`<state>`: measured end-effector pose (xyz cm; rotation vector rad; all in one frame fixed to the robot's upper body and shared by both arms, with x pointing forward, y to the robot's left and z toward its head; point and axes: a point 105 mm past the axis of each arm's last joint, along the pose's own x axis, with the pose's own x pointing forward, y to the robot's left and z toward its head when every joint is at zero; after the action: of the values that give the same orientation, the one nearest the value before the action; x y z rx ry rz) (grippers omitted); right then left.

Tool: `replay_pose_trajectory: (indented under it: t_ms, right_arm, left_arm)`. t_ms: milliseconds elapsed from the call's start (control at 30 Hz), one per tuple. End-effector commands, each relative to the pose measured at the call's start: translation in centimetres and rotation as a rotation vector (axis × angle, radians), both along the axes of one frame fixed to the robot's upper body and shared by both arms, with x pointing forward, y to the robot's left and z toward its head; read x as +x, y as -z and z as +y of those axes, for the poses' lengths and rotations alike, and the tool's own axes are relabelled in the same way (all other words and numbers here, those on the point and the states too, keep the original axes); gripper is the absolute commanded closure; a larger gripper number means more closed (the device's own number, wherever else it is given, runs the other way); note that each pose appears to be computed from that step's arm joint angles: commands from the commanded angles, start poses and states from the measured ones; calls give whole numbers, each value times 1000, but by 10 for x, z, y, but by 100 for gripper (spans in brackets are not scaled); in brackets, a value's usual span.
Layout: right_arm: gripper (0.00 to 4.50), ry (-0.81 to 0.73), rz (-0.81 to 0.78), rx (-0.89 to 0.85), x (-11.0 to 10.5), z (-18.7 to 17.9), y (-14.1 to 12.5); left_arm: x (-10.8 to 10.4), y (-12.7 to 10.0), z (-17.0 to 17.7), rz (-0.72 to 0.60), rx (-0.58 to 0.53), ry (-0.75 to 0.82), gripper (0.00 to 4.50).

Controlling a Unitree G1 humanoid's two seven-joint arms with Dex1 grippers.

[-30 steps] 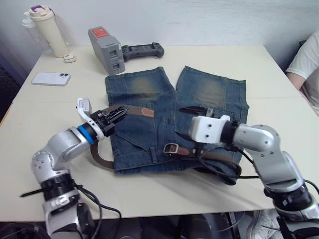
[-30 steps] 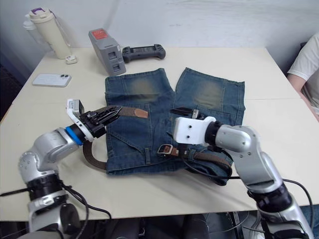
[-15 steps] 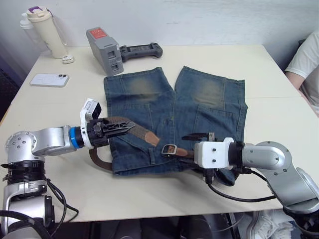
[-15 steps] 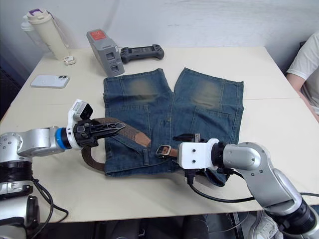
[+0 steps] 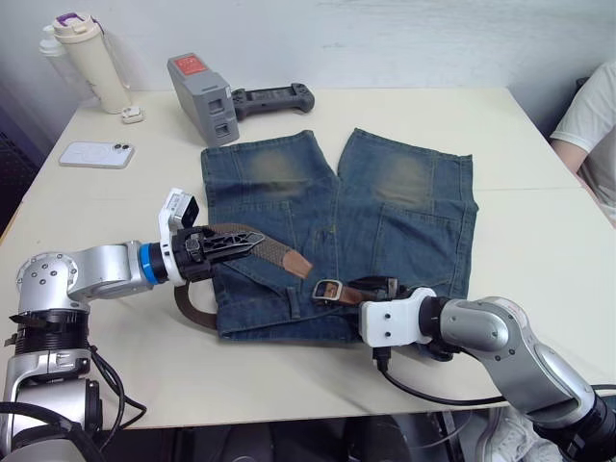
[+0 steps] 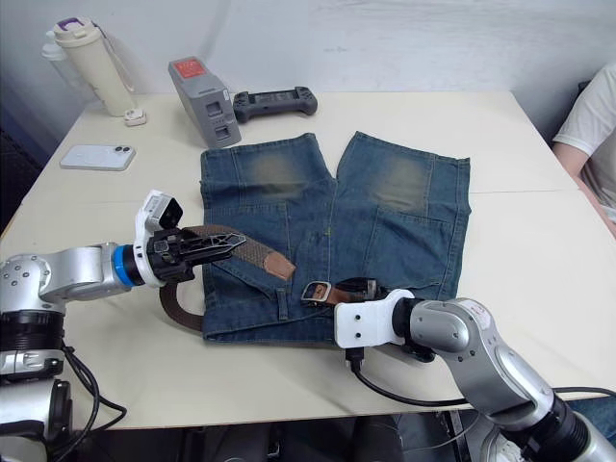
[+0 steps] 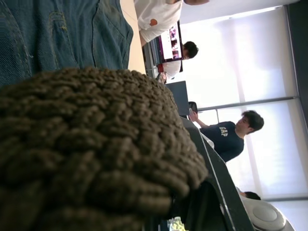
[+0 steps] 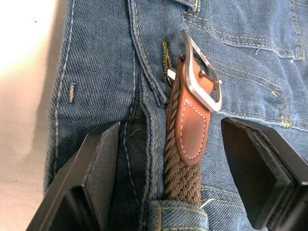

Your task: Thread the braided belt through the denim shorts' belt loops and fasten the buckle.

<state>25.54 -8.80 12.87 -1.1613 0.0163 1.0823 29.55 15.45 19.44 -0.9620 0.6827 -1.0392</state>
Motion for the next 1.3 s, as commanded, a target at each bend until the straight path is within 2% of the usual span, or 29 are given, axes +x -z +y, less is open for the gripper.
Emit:
replay_pose_trajectory:
  t_ms: [33,133,167,333,500,567,667,767,833,1033,1300]
  right_arm:
    - [95,-1,62,96,-6,0,-23]
    - [95,-32,150,268,-9,-3,-73]
    - [95,-38,176,301,-11,-4,-82]
    - [95,-14,335,361,-9,-22,-105]
    - [95,-1,422,364,-9,-29,-112]
    - [95,-4,462,374,-9,-29,-120]
    - [95,-3,458,307,-8,-30,-123]
    - [95,0,481,282,-6,-31,-123]
    - [95,9,471,263,0,-32,-120]
    - [95,7,463,229,8,-32,-115]
    - [95,-37,477,239,3,-28,-113]
  left_arm:
    - [-5,-10,10,-53,23,-33,450]
    - [-16,-6,23,-55,74,-44,450]
    - [-19,-6,25,-56,86,-46,450]
    - [-28,3,30,-56,147,-70,450]
    - [-27,9,38,-71,176,-192,450]
    - [-30,27,34,-48,237,-282,450]
    - [-35,31,28,-62,188,-380,450]
    - [-39,34,32,-56,202,-500,450]
    - [-40,37,28,-19,149,-607,450]
    - [-52,42,9,41,112,-675,450]
    - [-61,45,12,31,139,-666,450]
